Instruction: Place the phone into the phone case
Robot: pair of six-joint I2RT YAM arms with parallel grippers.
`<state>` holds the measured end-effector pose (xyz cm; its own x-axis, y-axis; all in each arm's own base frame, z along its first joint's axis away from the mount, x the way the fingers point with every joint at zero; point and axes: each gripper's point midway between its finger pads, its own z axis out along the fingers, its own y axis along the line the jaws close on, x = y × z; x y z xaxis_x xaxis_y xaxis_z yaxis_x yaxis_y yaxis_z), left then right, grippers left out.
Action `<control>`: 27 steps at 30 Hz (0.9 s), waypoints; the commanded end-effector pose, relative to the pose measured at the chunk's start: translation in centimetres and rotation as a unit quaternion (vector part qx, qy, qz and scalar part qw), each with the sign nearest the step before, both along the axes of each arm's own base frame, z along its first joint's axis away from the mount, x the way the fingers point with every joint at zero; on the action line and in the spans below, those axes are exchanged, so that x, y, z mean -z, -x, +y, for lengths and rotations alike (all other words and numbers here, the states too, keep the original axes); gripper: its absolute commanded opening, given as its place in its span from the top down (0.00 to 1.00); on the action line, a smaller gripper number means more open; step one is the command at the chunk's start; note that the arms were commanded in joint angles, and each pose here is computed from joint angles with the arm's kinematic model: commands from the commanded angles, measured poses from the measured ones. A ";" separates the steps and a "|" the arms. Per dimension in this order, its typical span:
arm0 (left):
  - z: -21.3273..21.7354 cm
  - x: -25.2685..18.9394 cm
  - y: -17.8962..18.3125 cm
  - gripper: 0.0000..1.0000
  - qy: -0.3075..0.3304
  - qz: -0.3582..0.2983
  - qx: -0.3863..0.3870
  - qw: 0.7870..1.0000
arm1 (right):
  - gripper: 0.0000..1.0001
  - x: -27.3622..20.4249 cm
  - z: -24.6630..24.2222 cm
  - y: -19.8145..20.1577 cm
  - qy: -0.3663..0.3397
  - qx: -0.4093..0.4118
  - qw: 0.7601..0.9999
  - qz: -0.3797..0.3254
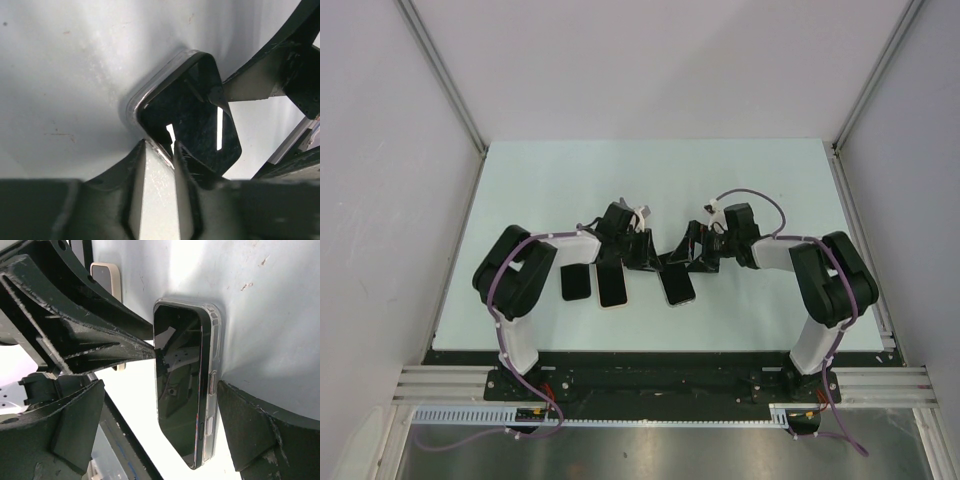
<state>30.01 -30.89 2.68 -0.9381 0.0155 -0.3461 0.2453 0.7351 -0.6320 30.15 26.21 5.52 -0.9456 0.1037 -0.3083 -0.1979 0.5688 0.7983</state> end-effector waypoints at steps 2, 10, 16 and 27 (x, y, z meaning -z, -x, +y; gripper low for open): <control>-1.2 -0.6 0.8 0.75 0.033 0.005 0.019 0.999 | 0.04 -2.2 1.5 0.8 -0.069 -0.039 0.997 0.011; -1.8 -1.1 1.5 0.85 0.065 0.015 0.029 0.997 | 0.06 -2.6 1.2 1.2 -0.131 -0.036 0.990 0.026; -1.9 -1.3 1.6 0.85 0.068 0.015 0.031 0.997 | 0.10 -1.9 1.1 1.5 -0.132 -0.035 0.990 0.034; -1.9 -1.0 1.7 0.85 0.070 0.019 0.031 0.997 | 0.37 -2.3 0.7 1.8 -0.146 -0.042 0.988 0.034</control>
